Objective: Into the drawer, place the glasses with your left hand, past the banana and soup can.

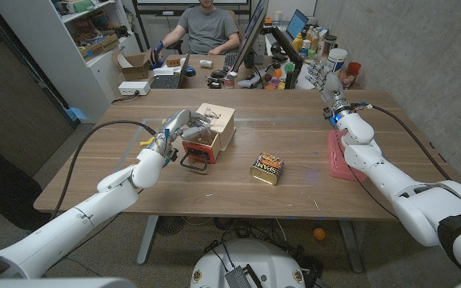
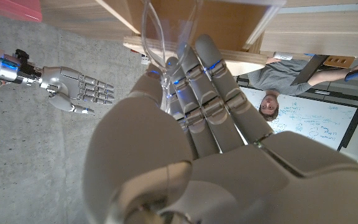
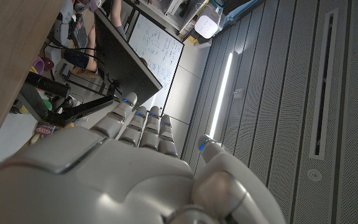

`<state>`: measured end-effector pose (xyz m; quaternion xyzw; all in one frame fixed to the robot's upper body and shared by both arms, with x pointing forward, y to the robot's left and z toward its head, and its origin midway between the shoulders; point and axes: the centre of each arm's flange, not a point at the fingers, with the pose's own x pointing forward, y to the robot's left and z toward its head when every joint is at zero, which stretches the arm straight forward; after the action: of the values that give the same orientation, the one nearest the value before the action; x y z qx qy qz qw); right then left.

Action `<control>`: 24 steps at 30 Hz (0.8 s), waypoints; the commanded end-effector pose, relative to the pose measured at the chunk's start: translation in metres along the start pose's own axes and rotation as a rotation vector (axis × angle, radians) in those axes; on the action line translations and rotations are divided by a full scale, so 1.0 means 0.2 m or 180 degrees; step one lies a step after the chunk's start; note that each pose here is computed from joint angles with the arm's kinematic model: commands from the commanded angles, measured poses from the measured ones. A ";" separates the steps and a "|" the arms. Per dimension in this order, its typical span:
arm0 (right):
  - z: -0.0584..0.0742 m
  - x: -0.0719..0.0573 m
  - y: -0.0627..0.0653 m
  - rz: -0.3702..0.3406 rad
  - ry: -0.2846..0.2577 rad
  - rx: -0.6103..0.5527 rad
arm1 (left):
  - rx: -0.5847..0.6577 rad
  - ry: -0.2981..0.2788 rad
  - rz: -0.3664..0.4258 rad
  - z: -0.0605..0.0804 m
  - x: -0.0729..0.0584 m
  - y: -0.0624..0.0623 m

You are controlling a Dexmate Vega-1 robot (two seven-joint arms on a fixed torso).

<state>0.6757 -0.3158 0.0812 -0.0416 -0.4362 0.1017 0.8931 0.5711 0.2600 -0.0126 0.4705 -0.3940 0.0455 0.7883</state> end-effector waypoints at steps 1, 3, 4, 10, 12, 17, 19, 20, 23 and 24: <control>0.00 -0.01 -0.01 -0.0012 -0.0003 0.0004 | -0.0069 -0.0062 -0.0125 0.03 0.00 0.00; 0.01 -0.01 -0.01 0.0003 -0.0014 -0.0007 | -0.0076 -0.0070 -0.0141 0.03 0.00 0.00; 0.01 -0.01 -0.01 -0.0014 -0.0012 0.0001 | -0.0084 -0.0072 -0.0151 0.03 0.00 0.00; 0.01 -0.01 -0.02 -0.0019 -0.0013 -0.0006 | -0.0086 -0.0091 -0.0199 0.05 0.01 0.00; 0.01 -0.01 -0.02 -0.0025 -0.0015 -0.0002 | -0.0099 -0.0094 -0.0195 0.05 0.00 0.00; 0.02 -0.01 -0.01 -0.0031 -0.0017 -0.0002 | -0.0109 -0.0103 -0.0210 0.05 0.00 0.01; 0.02 -0.01 -0.01 -0.0033 -0.0025 -0.0002 | -0.0105 -0.0109 -0.0207 0.05 0.00 0.01; 0.02 -0.01 -0.01 -0.0029 -0.0028 -0.0011 | -0.0108 -0.0106 -0.0193 0.05 0.00 0.02; 0.02 -0.01 -0.01 -0.0032 -0.0033 -0.0004 | -0.0112 -0.0111 -0.0197 0.05 -0.01 0.02; 0.02 -0.01 -0.01 -0.0022 -0.0038 -0.0006 | -0.0110 -0.0114 -0.0193 0.05 -0.01 0.03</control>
<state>0.6728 -0.3189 0.0816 -0.0394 -0.4393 0.0977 0.8922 0.5660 0.2536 -0.0097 0.4706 -0.3924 0.0108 0.7902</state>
